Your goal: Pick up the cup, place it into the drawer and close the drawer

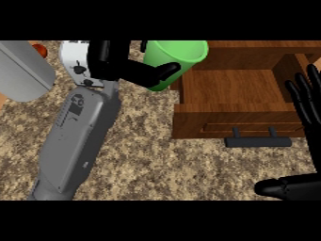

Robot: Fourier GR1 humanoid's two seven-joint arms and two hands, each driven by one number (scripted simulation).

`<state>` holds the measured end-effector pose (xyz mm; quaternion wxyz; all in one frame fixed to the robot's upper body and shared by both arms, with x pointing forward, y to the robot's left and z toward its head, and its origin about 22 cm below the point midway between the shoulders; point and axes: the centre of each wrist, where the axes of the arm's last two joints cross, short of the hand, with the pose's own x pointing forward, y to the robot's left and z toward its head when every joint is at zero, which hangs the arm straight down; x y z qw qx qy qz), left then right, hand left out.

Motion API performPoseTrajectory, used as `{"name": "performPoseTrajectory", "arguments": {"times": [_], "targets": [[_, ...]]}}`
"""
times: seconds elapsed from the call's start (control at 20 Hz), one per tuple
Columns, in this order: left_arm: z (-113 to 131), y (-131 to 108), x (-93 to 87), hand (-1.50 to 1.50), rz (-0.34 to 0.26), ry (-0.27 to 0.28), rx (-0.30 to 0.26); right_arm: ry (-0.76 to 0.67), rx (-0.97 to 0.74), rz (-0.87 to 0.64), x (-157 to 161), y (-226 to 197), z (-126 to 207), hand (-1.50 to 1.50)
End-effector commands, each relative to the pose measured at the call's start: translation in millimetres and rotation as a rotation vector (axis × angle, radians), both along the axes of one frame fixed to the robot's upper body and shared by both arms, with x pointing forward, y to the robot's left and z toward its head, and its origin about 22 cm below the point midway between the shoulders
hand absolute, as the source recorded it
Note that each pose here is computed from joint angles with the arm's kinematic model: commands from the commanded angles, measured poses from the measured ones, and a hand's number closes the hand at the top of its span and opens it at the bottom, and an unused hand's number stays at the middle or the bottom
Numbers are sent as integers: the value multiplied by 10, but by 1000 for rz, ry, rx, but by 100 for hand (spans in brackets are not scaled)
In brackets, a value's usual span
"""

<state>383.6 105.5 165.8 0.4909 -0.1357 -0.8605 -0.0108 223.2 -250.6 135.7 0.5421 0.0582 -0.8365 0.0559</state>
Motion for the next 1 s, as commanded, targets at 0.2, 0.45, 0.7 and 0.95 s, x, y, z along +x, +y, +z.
{"name": "performPoseTrajectory", "arguments": {"times": [0.2, 0.45, 0.7, 0.95], "targets": [[194, -497, 160, 150, 29, 25, 79, 0, 1, -13, -10, -4, 70, -150], [152, -596, 333, 150, 28, 85, 73, -4, -6, 15, 165, -69, 20, -150], [-13, -732, 344, 150, 47, 88, 133, -4, -3, -10, 141, -214, 6, -150], [-42, -772, 482, 150, 44, 163, 149, -16, -13, 4, -44, 9, -19, -150]]}}
